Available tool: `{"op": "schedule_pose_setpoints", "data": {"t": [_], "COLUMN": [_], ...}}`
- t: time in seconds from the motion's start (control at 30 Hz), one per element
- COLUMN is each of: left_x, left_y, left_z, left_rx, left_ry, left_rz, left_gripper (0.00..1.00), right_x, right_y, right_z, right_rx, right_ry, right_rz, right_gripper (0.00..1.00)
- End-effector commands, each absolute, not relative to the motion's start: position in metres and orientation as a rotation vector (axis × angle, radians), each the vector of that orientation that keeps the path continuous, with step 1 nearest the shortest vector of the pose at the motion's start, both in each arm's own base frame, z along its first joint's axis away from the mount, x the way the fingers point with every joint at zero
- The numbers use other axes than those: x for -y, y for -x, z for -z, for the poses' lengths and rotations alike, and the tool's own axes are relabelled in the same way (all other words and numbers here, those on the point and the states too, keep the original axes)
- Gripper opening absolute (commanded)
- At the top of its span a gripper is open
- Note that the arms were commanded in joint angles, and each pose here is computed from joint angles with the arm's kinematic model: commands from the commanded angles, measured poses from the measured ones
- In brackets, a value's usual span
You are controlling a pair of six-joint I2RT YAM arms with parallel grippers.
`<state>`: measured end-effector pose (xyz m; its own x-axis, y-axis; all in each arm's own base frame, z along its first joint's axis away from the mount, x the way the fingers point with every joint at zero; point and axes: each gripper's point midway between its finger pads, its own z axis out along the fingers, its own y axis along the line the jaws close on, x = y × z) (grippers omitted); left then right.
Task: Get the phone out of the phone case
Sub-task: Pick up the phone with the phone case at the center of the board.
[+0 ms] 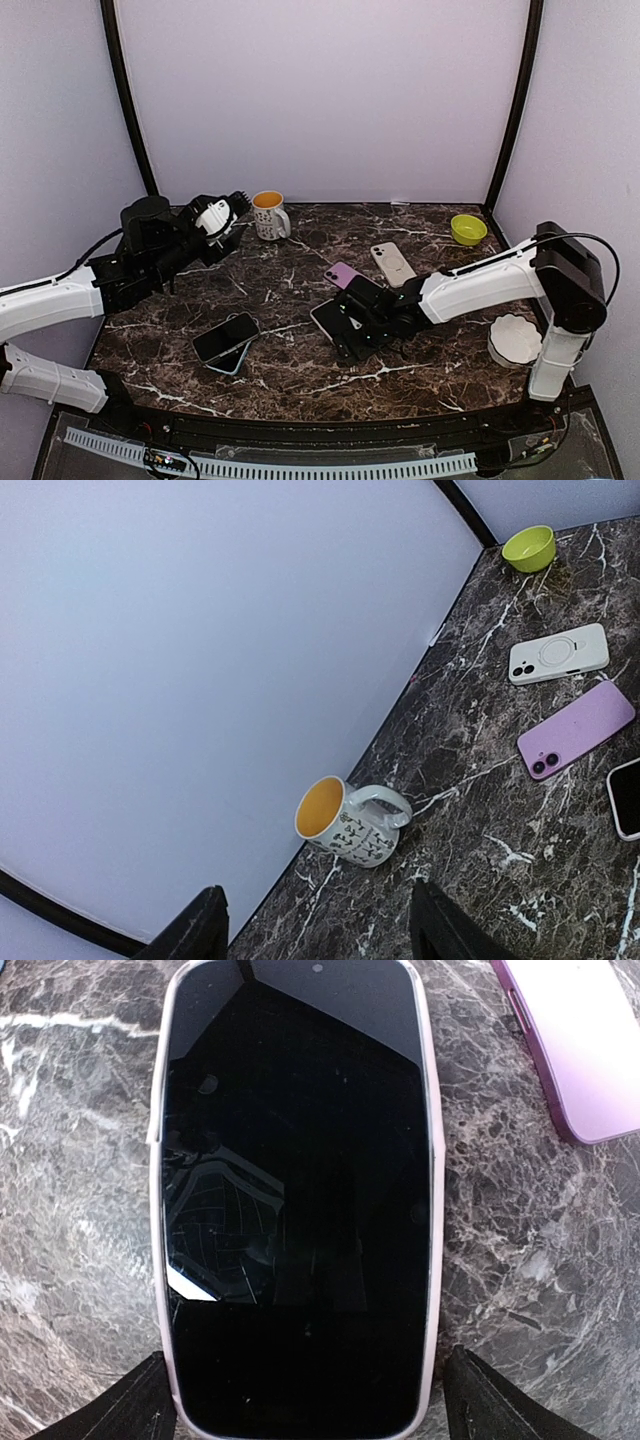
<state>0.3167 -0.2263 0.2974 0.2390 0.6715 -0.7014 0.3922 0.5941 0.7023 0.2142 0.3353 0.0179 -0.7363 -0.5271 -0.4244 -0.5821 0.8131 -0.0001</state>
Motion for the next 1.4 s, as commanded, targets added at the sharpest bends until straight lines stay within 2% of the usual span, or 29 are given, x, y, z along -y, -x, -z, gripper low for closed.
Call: {"op": "schedule_pose_setpoints", "data": {"t": [0.0, 0.17, 0.3, 0.67, 0.7, 0.87, 0.97, 1.1, 1.17, 1.2, 1.37], "left_x": [0.228, 0.228, 0.227, 0.226, 0.225, 0.225, 0.226, 0.231, 0.233, 0.233, 0.238], "left_y": [-0.316, -0.319, -0.322, -0.322, -0.323, -0.328, -0.33, -0.326, -0.325, -0.325, -0.327], "left_z": [-0.296, -0.275, -0.271, -0.261, -0.261, -0.269, -0.277, -0.281, -0.282, -0.282, -0.285], "left_rx": [-1.4, -1.441, -1.454, -1.482, -1.485, -1.533, -1.546, -1.554, -1.571, -1.584, -1.668], "left_ry": [-0.997, -1.02, -1.011, -1.007, -1.002, -0.931, -0.902, -0.895, -0.889, -0.879, -0.849], "left_rz": [-0.214, -0.224, -0.233, -0.229, -0.228, -0.187, -0.169, -0.103, -0.074, -0.058, 0.013], "left_gripper": [0.65, 0.65, 0.65, 0.66, 0.66, 0.66, 0.66, 0.66, 0.66, 0.66, 0.66], "right_x": [-0.327, -0.354, -0.352, -0.328, -0.326, -0.317, -0.32, -0.329, -0.335, -0.338, -0.345], "right_y": [-0.195, -0.196, -0.206, -0.192, -0.19, -0.193, -0.202, -0.213, -0.217, -0.22, -0.233], "right_z": [0.004, 0.008, 0.02, 0.054, 0.057, 0.052, 0.034, 0.004, -0.012, -0.02, -0.063], "right_rx": [-2.653, -2.617, -2.612, -2.686, -2.692, -2.669, -2.613, -2.538, -2.499, -2.477, -2.362], "right_ry": [0.903, 0.841, 0.783, 0.676, 0.679, 0.687, 0.695, 0.709, 0.708, 0.705, 0.694], "right_rz": [-0.199, -0.297, -0.197, -0.177, -0.171, -0.123, -0.107, -0.125, -0.147, -0.159, -0.19], "right_gripper": [0.91, 0.94, 0.95, 0.88, 0.86, 0.57, 0.47, 0.21, 0.05, 0.0, 0.0]}}
